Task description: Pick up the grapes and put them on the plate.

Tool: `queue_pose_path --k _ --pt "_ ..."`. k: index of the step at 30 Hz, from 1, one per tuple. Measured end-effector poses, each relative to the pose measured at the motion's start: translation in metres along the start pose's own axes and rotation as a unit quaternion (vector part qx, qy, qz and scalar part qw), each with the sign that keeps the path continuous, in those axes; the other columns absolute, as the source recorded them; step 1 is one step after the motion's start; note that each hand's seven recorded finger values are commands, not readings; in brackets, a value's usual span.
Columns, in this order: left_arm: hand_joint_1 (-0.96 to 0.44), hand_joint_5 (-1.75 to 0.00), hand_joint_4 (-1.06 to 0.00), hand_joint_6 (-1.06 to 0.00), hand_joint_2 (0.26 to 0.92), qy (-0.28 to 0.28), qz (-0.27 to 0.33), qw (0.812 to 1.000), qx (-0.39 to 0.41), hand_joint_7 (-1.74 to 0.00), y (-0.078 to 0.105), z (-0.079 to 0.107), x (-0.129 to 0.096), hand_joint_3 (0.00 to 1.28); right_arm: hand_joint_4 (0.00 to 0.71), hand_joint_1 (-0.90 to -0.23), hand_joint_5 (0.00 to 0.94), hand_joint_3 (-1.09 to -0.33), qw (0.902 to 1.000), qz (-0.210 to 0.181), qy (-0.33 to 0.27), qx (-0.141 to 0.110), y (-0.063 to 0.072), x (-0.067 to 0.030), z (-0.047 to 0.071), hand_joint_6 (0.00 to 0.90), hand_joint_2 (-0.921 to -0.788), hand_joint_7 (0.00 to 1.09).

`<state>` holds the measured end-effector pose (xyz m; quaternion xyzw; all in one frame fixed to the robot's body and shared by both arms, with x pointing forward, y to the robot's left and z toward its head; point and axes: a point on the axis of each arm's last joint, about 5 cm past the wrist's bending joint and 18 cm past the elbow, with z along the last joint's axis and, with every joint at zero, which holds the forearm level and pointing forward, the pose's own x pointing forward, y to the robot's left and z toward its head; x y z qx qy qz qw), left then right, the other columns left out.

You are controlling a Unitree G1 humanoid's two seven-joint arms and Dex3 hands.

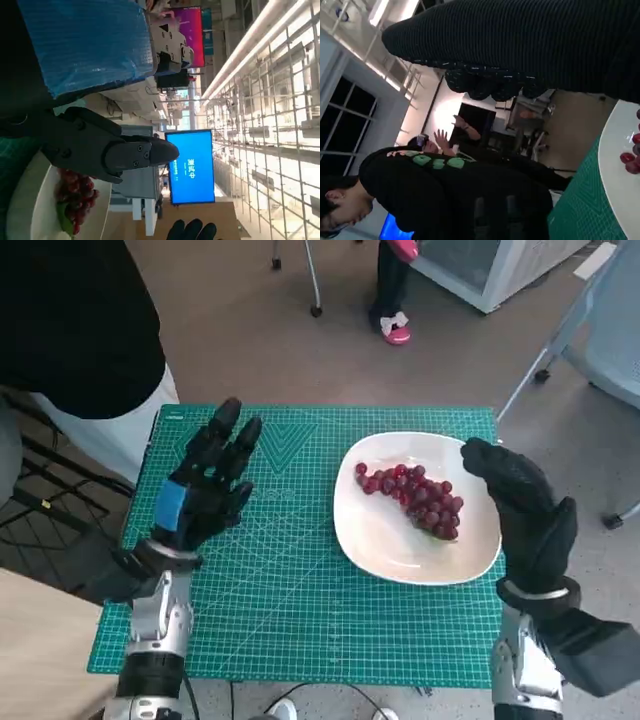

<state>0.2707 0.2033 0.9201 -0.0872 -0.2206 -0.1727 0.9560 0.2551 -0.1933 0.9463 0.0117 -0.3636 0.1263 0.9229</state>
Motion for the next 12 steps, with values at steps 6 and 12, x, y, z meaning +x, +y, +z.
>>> queue_pose_path --k 6,12 --pt "-0.55 -0.01 -0.27 -0.28 0.921 0.006 -0.001 1.0 -0.008 -0.02 -0.0022 -0.0021 -0.0024 0.36 0.377 -0.643 0.001 -0.797 1.0 0.003 0.0 0.002 -0.0014 0.0005 -0.0004 0.11 -0.921 0.2" --pt "-0.55 -0.01 -0.28 -0.29 0.921 0.005 -0.001 1.0 -0.009 -0.02 -0.0044 -0.0024 -0.0048 0.36 0.377 -0.636 0.001 -0.798 1.0 0.005 -0.004 0.006 -0.002 0.0025 -0.0006 0.112 -0.921 0.2"
